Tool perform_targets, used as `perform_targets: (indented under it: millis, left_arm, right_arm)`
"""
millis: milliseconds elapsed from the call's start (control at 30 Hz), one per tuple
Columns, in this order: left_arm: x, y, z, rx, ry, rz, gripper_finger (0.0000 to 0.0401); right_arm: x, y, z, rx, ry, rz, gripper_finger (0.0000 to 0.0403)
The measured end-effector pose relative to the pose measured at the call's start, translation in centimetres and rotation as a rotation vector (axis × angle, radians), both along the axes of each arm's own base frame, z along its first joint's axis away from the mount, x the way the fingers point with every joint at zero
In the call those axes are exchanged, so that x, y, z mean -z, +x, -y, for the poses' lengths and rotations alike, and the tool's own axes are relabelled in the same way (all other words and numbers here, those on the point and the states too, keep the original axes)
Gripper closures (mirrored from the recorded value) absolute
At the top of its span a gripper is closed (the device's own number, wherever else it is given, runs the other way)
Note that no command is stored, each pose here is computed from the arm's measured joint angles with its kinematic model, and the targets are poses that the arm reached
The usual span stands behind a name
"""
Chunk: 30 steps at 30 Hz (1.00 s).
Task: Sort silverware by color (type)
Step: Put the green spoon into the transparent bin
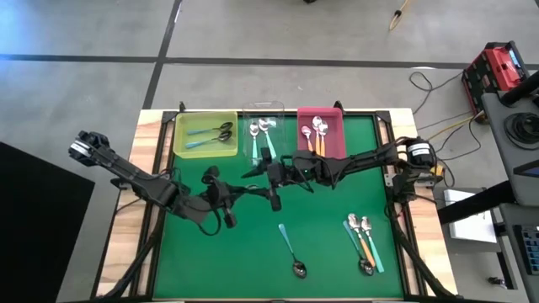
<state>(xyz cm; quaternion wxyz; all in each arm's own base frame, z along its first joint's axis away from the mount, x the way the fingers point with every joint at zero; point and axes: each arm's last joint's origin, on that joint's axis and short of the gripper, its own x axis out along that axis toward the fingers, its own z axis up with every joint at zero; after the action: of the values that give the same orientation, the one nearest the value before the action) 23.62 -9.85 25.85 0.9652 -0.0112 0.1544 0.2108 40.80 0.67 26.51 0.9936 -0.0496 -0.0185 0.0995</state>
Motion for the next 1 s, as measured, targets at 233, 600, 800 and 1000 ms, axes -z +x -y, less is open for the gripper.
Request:
perform_targets:
  millis: [233,600,800,1000]
  left_arm:
    - [-0.3,0.1,0.1,0.047,0.013,0.002,0.0401]
    - [-0.4,0.1,0.0,0.011,0.013,0.021,0.04]
    - [-0.5,0.0,-0.1,0.022,0.04,0.011,0.0347]
    - [-0.6,-0.8,-0.5,0.046,0.112,-0.065,0.0264]
  right_arm:
    - [0.0,0.0,-0.1,-0.02,-0.031,0.009,0.0236]
    - [0.0,0.0,-0.1,-0.018,-0.024,0.009,0.0385]
    - [0.1,0.0,0.1,-0.016,0.02,-0.015,0.0388]
    - [0.3,-0.2,0.9,0.013,0.044,-0.089,0.0389]
